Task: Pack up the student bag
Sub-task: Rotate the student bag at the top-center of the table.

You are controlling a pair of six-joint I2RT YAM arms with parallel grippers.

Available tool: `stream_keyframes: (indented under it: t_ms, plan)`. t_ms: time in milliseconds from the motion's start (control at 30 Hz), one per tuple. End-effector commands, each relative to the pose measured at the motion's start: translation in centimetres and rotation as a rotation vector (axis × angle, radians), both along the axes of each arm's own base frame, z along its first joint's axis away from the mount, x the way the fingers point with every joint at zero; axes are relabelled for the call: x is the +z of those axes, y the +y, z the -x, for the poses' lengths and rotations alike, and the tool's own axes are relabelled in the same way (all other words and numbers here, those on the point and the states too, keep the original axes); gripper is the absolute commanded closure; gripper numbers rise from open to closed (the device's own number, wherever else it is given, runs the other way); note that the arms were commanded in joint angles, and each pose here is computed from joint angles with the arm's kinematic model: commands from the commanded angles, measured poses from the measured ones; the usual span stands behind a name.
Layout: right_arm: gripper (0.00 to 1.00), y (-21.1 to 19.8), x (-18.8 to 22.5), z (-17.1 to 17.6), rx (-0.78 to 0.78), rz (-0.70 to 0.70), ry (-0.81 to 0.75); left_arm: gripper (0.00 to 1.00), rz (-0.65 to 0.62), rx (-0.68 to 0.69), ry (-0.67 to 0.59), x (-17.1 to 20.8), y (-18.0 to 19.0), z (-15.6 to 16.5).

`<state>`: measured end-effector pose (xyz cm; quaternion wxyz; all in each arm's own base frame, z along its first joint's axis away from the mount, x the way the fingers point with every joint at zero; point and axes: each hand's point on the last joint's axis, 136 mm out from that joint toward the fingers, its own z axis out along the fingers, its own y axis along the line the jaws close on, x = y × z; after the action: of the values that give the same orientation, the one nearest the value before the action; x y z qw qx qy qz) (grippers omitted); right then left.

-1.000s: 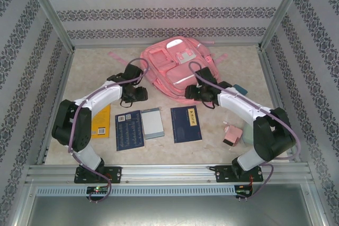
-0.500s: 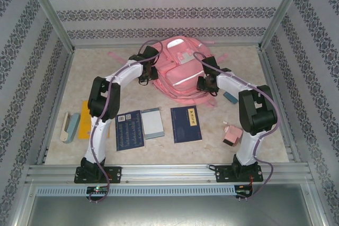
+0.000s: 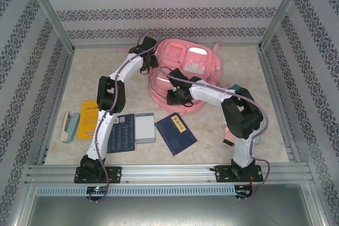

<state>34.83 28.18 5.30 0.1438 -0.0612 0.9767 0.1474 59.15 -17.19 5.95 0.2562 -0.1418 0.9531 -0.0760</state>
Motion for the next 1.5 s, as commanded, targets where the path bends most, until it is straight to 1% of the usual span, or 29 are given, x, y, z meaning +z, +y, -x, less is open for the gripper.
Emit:
stream_keyframes:
  t_ms: [0,133,200,300,367,467,667,867,967,1067,1133,1233,1333,1400,1467]
  plan:
    - [0.59,2.4,1.6,-0.5,0.077,-0.073,-0.006,0.46,0.045,-0.134,0.063,1.1,-2.5,2.2]
    - [0.50,1.7,4.2,-2.0,0.135,-0.040,-0.110,0.43,0.070,-0.128,0.010,5.4,-1.0,2.8]
    - [0.48,1.1,4.7,-2.7,0.144,-0.032,-0.128,0.42,0.075,-0.134,-0.004,6.8,-0.5,3.6]
    - [0.44,0.7,4.7,-4.0,0.155,-0.019,-0.145,0.41,0.075,-0.136,-0.042,9.2,0.2,5.2]
    - [0.43,0.7,4.2,-4.9,0.156,-0.004,-0.145,0.39,0.065,-0.125,-0.047,9.8,0.9,6.5]
    - [0.43,0.8,2.7,-6.4,0.136,-0.014,-0.112,0.39,0.045,-0.092,-0.041,10.1,2.4,9.1]
    - [0.43,0.3,0.0,-10.5,0.029,-0.028,-0.066,0.39,0.029,-0.029,-0.032,9.8,5.3,15.0]
    - [0.43,-2.5,-1.7,-15.4,-0.155,-0.024,-0.036,0.38,0.061,0.014,0.003,8.8,6.8,21.1]
    - [0.42,-4.0,-1.3,-17.9,-0.232,-0.040,-0.045,0.38,0.090,0.035,0.021,8.0,7.1,23.6]
    - [0.40,-3.9,0.6,-19.1,-0.234,-0.087,-0.084,0.37,0.103,0.056,0.027,7.6,7.6,25.4]
    - [0.38,-3.5,2.8,-19.1,-0.213,-0.111,-0.120,0.36,0.115,0.066,0.032,7.2,7.7,26.2]
    - [0.36,-3.2,6.6,-17.7,-0.180,-0.133,-0.180,0.30,0.133,0.070,0.030,6.8,7.5,26.9]
    - [0.35,-3.3,9.1,-14.9,-0.132,-0.120,-0.220,0.27,0.135,0.065,0.036,6.3,7.3,27.6]
    - [0.35,-3.3,9.7,-12.2,-0.087,-0.101,-0.220,0.28,0.132,0.072,0.049,5.9,7.4,28.3]
    - [0.35,-3.1,9.4,-9.6,-0.050,-0.092,-0.204,0.30,0.121,0.080,0.061,5.4,7.8,29.0]
